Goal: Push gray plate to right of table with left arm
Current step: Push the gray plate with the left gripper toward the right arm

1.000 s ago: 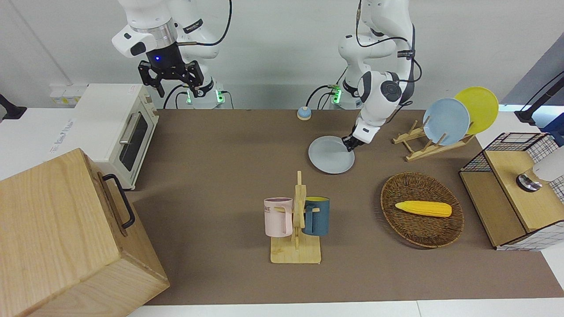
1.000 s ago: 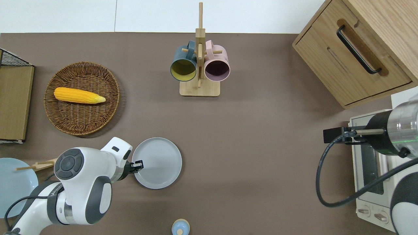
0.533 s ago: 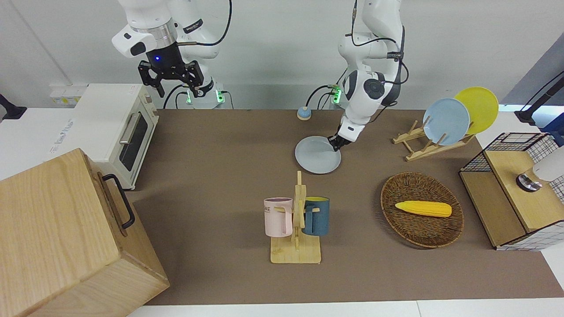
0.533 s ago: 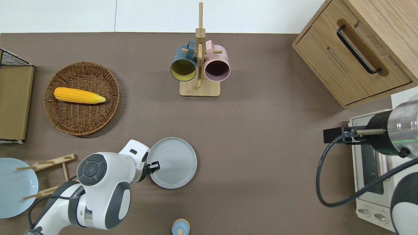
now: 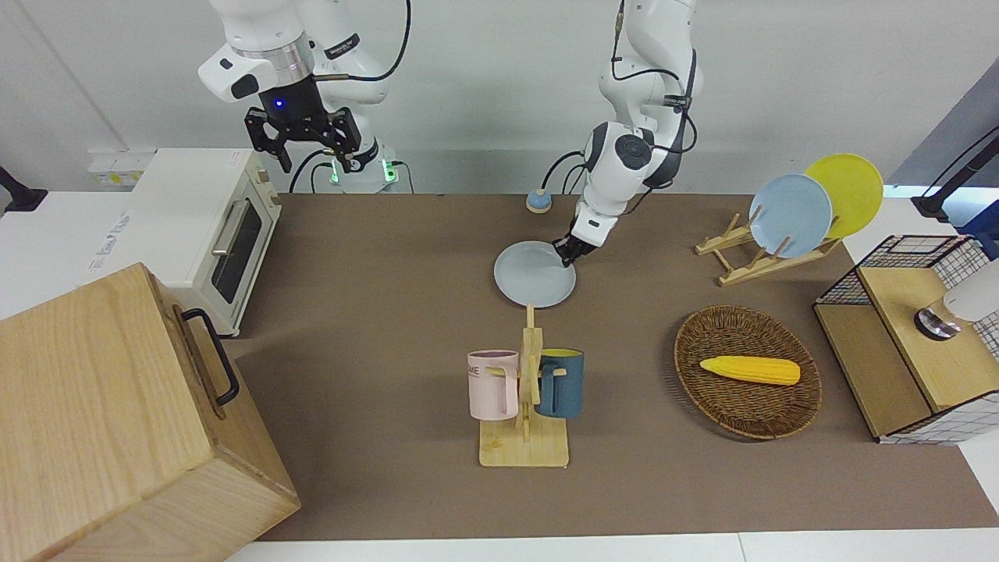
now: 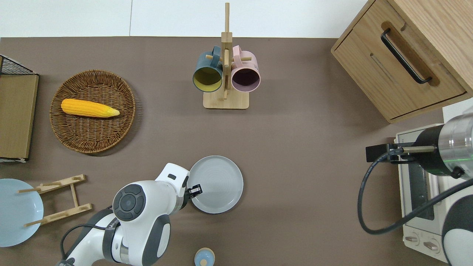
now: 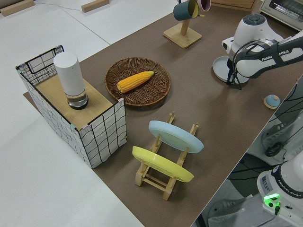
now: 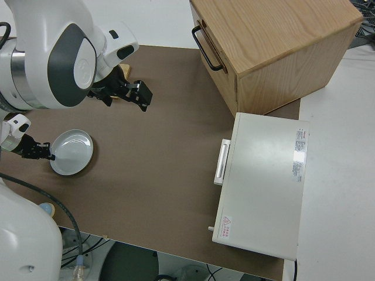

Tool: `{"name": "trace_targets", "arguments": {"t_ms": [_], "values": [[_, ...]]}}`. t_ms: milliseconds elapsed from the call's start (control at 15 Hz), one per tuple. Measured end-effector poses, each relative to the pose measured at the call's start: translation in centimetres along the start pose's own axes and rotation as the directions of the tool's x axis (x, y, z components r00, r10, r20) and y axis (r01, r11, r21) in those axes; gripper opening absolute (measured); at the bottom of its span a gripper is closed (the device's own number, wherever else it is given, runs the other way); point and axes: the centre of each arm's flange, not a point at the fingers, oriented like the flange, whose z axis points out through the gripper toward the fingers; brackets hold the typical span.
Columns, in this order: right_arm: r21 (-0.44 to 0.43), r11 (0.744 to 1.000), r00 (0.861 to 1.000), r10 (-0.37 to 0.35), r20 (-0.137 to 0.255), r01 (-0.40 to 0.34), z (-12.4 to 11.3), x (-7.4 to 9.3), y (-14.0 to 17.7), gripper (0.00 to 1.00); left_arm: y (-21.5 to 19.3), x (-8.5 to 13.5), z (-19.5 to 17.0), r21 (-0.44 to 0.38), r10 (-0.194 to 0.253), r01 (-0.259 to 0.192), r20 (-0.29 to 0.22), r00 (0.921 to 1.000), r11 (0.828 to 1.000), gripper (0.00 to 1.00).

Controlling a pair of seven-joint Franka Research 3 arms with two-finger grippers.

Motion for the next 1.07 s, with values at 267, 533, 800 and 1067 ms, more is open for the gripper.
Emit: {"name": "trace_targets", "arguments": {"t_ms": [267,533,800,1067], "values": [[0.0,1.0,1.0,0.0,0.0,0.0,0.0,0.0,0.0,1.0,1.4,-1.0,0.4,-0.012,-0.015,0.015,-0.007,0.9999,1.0,0.04],[0.0,1.0,1.0,0.0,0.0,0.0,0.0,0.0,0.0,1.0,3.4,-2.2,1.0,-0.031,-0.045,0.045,-0.015,0.9989,0.999,0.04],[0.0,1.0,1.0,0.0,0.0,0.0,0.0,0.0,0.0,1.0,5.6,-3.3,1.6,-0.053,-0.05,0.049,-0.026,0.9984,0.997,0.04],[0.0,1.0,1.0,0.0,0.0,0.0,0.0,0.0,0.0,1.0,6.7,-3.7,1.9,-0.076,-0.045,0.042,-0.034,0.9984,0.996,0.04]]}}
